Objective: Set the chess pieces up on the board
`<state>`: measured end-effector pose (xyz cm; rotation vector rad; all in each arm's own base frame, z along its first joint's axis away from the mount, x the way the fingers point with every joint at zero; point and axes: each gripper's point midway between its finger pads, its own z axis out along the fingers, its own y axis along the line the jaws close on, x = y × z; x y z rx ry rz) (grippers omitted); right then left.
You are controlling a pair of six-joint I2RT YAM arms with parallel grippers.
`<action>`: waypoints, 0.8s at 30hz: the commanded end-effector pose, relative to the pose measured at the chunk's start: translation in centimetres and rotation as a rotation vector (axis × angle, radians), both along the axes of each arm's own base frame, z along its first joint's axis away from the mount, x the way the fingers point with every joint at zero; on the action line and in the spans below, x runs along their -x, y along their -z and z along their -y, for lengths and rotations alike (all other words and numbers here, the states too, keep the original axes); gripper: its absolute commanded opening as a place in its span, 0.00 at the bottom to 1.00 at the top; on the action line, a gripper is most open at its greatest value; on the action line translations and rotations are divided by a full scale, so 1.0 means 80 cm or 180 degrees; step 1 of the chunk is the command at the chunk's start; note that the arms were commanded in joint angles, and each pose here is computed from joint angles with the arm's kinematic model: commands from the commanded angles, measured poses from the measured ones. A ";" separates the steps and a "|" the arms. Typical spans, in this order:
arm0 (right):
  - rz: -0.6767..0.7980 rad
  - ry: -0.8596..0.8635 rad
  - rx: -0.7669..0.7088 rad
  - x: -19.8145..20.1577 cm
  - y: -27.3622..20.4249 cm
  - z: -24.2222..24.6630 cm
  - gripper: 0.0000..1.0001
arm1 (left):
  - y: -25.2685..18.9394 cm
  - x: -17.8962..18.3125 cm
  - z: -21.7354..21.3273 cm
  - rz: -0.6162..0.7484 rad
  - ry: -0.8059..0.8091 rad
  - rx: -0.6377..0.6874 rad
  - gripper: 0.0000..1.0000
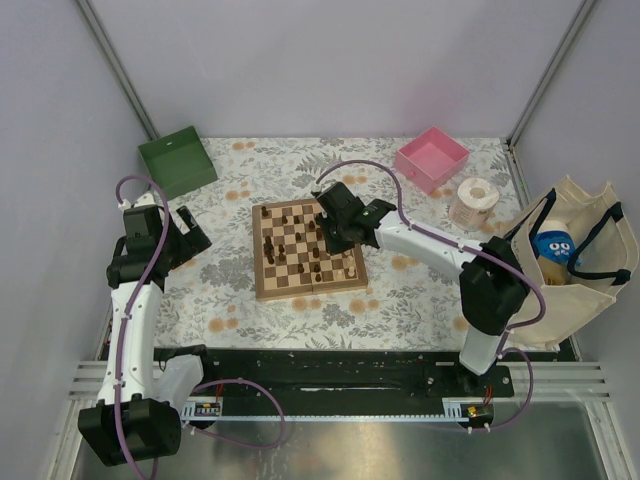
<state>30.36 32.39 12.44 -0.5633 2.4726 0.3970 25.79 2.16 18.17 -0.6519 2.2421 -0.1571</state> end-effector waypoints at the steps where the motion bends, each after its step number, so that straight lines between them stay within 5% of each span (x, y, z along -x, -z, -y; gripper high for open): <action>1: 0.0003 0.0134 0.0003 -0.012 0.012 0.007 0.15 | -0.009 -0.007 0.000 0.0148 0.0048 -0.0015 0.99; 24: -0.0305 0.0078 0.0162 0.003 0.047 0.020 0.15 | -0.009 -0.008 0.000 0.0147 0.0044 -0.0018 0.99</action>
